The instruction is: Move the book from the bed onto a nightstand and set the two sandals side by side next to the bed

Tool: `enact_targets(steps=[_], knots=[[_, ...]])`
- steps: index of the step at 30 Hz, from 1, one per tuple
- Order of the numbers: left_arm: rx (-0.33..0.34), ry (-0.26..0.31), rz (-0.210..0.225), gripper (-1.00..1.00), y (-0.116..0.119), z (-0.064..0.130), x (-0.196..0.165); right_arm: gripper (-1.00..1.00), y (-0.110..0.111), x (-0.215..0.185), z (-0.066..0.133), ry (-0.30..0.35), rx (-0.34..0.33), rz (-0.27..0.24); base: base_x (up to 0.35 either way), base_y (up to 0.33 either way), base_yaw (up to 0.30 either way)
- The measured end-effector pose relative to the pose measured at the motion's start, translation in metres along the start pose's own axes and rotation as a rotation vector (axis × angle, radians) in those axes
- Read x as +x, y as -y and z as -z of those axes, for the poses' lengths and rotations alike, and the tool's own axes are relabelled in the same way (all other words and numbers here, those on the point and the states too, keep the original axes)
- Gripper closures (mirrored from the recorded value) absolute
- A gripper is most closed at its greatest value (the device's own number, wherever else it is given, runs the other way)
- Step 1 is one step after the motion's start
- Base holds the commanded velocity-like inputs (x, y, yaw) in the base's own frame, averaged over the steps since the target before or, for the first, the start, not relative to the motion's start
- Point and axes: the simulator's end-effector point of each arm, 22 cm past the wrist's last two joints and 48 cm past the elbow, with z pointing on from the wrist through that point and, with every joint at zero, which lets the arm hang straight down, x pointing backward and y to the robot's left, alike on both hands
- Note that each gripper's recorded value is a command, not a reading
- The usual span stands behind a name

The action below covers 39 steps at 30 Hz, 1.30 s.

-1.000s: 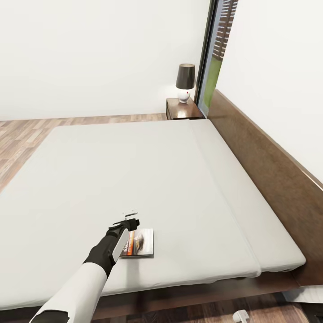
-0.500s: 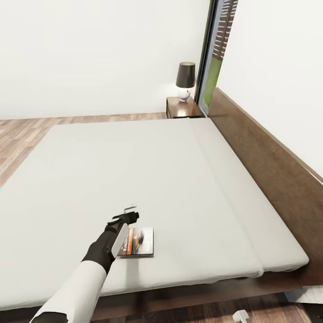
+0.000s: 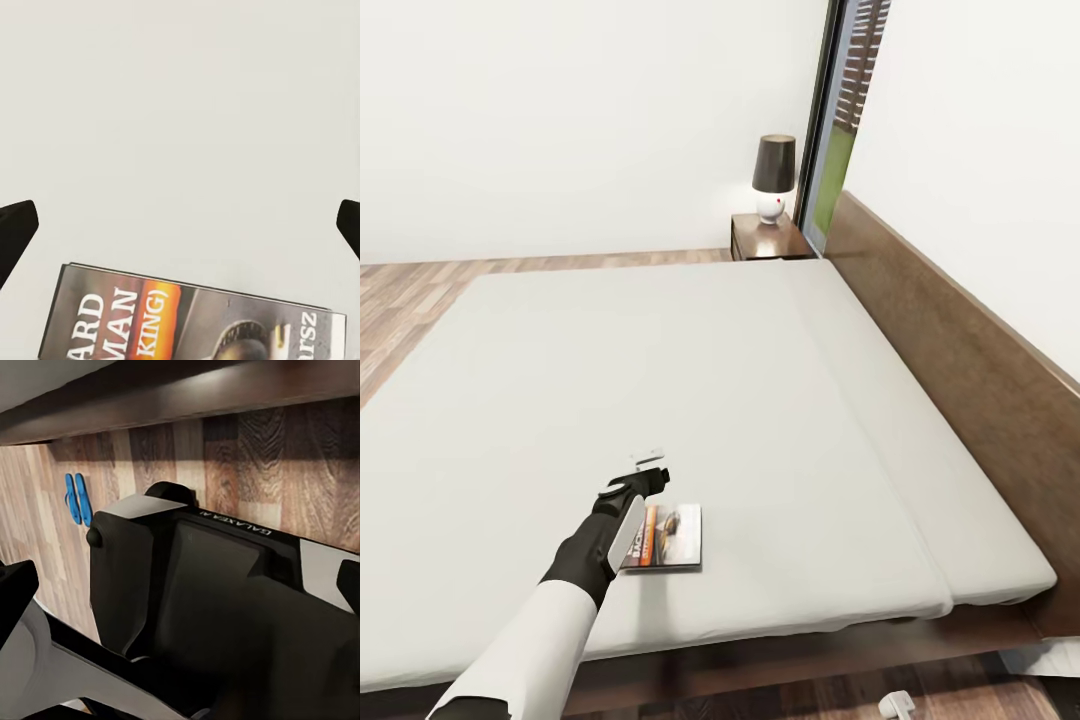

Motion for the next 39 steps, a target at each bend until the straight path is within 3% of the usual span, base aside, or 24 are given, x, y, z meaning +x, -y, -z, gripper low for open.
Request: enact_targets(steps=[33,39], knots=[[0.003,0.002,0.001,-1.0,-0.005,-0.042,0.037,-1.0,0.041,0.004,-0.039,0.0,0.0,0.001,0.0,0.0,0.0],[0.003,0.0,0.001,-1.0,-0.006,-0.042,0.038,-1.0,0.041,0.004,-0.039,0.001,0.0,0.001,0.0,0.0,0.0]])
